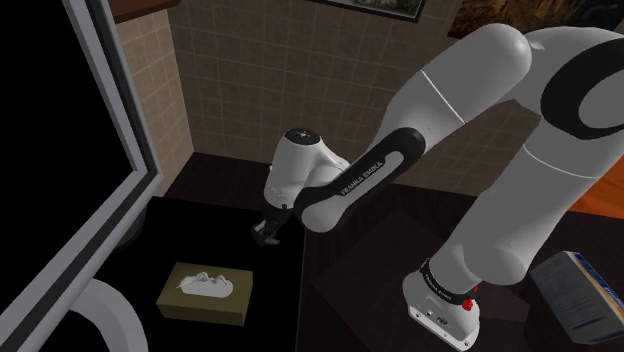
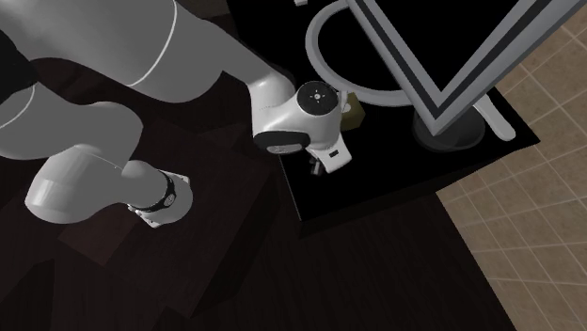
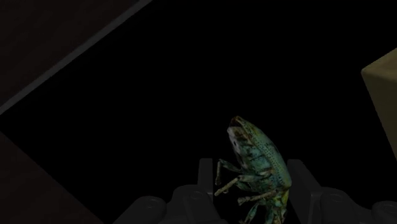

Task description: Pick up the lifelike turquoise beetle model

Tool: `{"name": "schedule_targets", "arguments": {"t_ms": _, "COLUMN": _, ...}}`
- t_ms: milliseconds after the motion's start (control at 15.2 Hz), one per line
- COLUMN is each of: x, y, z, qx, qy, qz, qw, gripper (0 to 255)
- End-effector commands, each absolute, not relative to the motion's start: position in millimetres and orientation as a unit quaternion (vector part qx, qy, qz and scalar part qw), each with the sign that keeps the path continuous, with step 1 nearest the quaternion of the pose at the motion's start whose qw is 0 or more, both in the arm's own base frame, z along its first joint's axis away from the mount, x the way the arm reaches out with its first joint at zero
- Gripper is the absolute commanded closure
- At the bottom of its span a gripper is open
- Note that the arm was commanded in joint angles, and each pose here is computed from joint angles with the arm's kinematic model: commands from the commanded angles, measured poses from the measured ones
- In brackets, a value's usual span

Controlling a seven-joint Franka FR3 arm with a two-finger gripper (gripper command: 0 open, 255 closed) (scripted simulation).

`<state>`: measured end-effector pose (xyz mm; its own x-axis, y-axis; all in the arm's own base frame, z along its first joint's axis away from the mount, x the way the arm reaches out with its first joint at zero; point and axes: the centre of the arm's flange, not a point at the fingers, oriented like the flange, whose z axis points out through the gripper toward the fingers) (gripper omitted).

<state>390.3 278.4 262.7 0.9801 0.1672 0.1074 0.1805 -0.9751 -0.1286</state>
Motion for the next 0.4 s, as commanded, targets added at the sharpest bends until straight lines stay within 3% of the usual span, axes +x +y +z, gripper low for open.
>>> {"name": "schedule_targets", "arguments": {"t_ms": 0, "x": 390, "y": 278, "z": 273, "qx": -0.993, "qy": -0.087, "qz": -0.048, "qw": 0.069, "gripper": 255}}
{"name": "schedule_targets", "arguments": {"t_ms": 330, "x": 389, "y": 278, "z": 290, "qx": -0.993, "qy": -0.087, "qz": -0.048, "qw": 0.069, "gripper": 255}}
